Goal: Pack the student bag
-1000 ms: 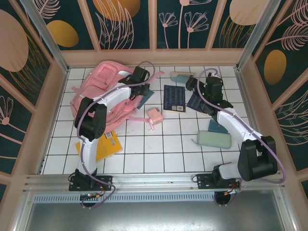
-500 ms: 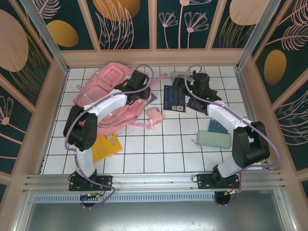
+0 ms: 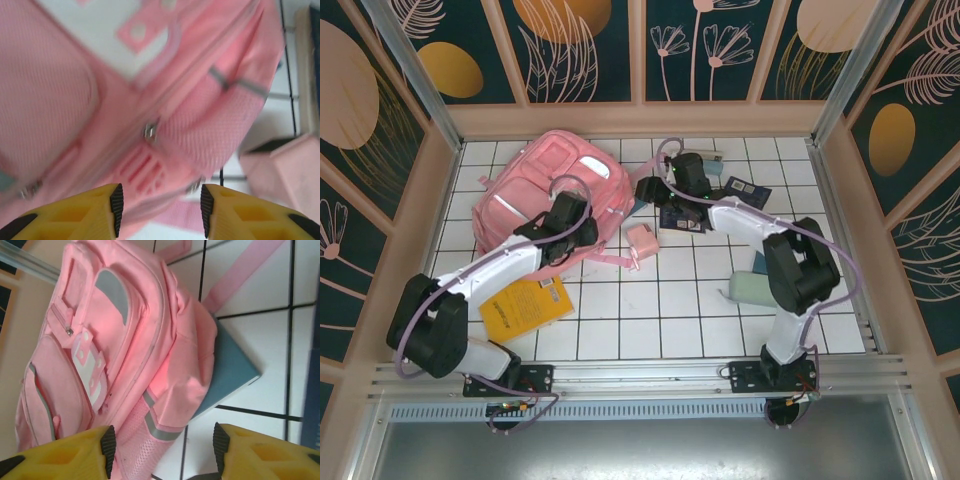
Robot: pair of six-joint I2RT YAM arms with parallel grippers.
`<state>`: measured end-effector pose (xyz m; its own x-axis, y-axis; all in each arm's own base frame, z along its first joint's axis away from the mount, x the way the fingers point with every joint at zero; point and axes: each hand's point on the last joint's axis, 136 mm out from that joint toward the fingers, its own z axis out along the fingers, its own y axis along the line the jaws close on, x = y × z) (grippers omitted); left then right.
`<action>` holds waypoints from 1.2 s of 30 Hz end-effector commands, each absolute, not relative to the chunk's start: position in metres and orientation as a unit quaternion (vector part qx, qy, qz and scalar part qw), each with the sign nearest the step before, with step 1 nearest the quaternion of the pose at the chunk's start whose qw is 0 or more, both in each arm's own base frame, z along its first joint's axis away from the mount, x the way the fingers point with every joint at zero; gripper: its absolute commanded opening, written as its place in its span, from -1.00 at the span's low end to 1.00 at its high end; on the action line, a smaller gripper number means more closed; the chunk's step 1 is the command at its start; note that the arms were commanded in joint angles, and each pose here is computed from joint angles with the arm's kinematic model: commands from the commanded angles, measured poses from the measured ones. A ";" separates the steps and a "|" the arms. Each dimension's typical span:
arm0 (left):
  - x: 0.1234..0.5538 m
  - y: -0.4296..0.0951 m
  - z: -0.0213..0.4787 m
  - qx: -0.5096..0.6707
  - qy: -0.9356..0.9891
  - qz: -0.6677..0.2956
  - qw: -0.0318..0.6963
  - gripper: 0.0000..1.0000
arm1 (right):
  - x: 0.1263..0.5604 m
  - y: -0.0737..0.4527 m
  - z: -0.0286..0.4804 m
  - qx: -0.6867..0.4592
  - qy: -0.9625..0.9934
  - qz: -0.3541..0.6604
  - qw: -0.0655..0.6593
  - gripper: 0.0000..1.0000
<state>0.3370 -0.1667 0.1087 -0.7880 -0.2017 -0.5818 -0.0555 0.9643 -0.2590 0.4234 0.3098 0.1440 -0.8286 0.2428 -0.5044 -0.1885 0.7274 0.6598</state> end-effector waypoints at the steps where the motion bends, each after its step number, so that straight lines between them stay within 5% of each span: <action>1: 0.322 -0.187 0.106 -0.087 0.930 -0.183 0.306 -0.10 | 0.401 0.347 0.133 0.024 0.884 0.416 0.213 0.05; 11: 0.288 -0.191 0.065 -0.082 0.937 -0.197 0.277 -0.12 | 0.368 0.388 0.096 0.055 0.903 0.399 0.151 0.03; 27: 0.323 -0.162 0.045 -0.054 0.946 -0.044 0.317 -0.21 | 0.380 0.362 0.049 0.139 0.942 0.269 0.142 0.05; 36: 0.345 -0.162 0.050 -0.052 0.943 -0.038 0.326 -0.23 | 0.382 0.334 0.061 0.133 0.951 0.228 0.162 0.13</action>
<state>0.3264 -0.1647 0.0346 -0.8197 -0.1318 -0.5574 -0.0747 0.9894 -0.1241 0.3960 0.3701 0.0890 -0.8991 0.3499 -0.2631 0.1212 0.7764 0.6184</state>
